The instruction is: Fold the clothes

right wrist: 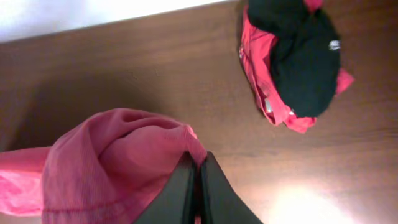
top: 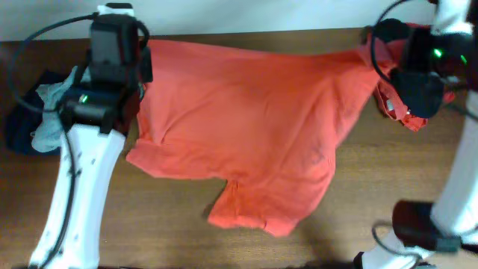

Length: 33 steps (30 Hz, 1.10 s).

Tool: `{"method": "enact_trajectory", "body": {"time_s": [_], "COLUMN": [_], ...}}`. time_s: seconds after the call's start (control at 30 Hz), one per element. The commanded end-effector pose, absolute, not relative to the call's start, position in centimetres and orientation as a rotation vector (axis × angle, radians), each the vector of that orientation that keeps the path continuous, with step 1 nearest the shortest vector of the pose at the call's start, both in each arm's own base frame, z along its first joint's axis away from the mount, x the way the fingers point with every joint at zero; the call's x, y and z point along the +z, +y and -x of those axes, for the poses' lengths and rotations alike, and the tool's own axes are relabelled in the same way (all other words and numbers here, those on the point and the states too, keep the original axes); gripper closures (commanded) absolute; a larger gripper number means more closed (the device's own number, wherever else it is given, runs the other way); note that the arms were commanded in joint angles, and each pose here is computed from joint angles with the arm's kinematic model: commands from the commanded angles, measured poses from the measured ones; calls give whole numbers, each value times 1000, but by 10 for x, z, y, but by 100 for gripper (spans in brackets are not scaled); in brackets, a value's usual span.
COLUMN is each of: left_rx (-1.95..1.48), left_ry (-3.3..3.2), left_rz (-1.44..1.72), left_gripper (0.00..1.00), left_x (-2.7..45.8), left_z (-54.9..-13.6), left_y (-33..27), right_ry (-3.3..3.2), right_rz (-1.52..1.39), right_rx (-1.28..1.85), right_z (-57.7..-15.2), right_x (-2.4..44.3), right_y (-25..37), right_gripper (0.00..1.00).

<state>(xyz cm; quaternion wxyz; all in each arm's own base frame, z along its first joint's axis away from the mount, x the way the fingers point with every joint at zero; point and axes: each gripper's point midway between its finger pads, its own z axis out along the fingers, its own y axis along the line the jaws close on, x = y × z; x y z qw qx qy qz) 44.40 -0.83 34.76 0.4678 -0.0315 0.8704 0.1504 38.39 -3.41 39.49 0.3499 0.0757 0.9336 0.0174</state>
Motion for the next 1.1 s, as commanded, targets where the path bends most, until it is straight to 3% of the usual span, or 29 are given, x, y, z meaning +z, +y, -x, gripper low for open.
{"method": "enact_trajectory", "body": {"time_s": [0.0,0.23,0.47,0.53,0.6,0.63,0.7,0.73,0.93,1.07], "left_rx": [426,424,433,432,427,426,410,397,376,360], "left_ry": [2180,2247,2272,2265,2251,2246,2247,2258,2299,2289], "left_rz": [130,103,96,100,107,108,100,90,74,73], "left_gripper": [99,99,99,88,60,41,8,1,1,1], "left_x": [313,238,171,154,143,139,134,132,154,199], "left_z": [-471,-526,-565,-576,-585,-588,-591,-590,-579,-568], "left_y": [5,-5,-11,-12,-12,-13,-15,-17,-16,-15], "right_ry": [2500,2587,2580,2560,2538,2531,2520,2514,2492,2488], "right_rz": [-215,-201,-192,-188,-186,-186,-200,-213,-302,-351], "right_rx": [-1,81,87,86,84,81,66,58,73,102], "right_z": [-423,-506,-564,-578,-589,-593,-597,-598,-589,-569], "right_x": [354,263,198,185,178,175,174,174,198,227], "right_y": [-47,-46,-49,-50,-51,-52,-55,-57,-61,-57], "right_gripper": [96,96,96,96,93,77,1,1,1,1]}}
